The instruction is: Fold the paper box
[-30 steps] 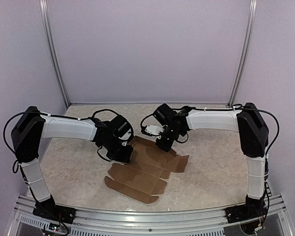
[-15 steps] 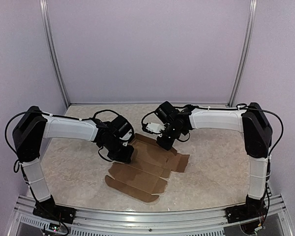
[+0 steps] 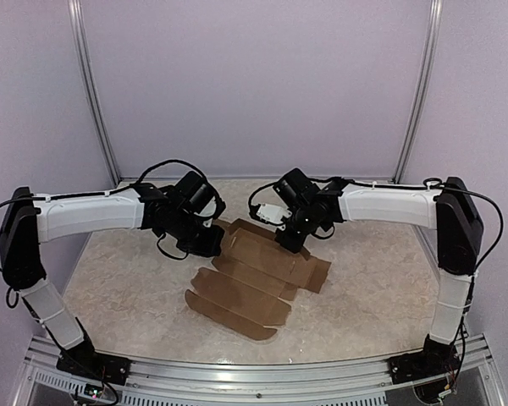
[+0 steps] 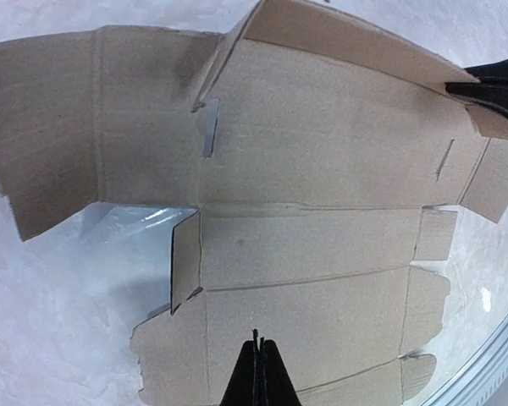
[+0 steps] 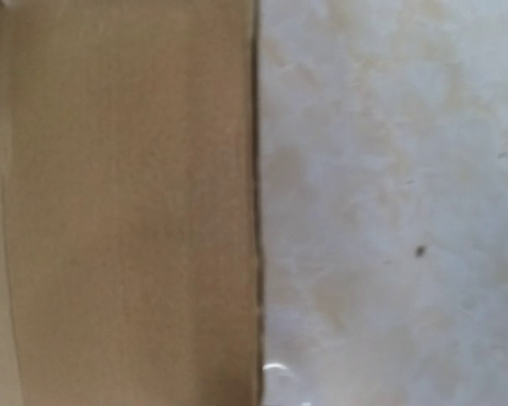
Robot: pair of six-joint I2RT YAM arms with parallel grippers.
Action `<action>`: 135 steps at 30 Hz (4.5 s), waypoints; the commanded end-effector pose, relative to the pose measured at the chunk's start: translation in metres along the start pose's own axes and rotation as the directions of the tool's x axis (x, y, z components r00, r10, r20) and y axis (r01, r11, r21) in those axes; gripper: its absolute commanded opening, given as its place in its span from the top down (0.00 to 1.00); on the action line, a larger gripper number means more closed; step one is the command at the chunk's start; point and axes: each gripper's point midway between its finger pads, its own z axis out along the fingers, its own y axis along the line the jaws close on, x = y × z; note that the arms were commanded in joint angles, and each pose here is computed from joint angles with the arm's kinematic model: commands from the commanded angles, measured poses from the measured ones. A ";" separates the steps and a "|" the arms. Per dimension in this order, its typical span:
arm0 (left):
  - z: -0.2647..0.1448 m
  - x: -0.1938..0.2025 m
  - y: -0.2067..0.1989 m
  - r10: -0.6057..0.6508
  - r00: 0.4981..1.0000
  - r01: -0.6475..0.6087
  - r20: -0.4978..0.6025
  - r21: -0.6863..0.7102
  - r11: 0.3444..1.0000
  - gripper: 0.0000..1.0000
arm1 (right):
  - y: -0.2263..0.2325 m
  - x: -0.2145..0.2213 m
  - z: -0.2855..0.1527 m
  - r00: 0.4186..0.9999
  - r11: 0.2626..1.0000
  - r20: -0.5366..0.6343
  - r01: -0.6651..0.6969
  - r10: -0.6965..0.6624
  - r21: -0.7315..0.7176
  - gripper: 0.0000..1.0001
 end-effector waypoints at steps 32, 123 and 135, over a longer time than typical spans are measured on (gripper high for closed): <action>-0.081 -0.027 0.121 -0.306 0.867 0.316 0.395 0.040 0.948 1.00 | 0.017 -0.012 -0.030 0.840 0.657 -0.058 0.464 -0.540 0.594 1.00; 0.021 -0.060 0.077 -0.217 0.913 0.088 0.345 0.352 0.932 1.00 | 0.068 0.021 -0.031 0.728 0.274 -0.154 0.433 -0.668 0.859 1.00; 0.037 -0.037 0.039 -0.150 0.950 0.028 0.274 0.404 0.914 1.00 | 0.065 0.024 -0.028 0.771 0.312 -0.127 0.395 -0.624 0.864 1.00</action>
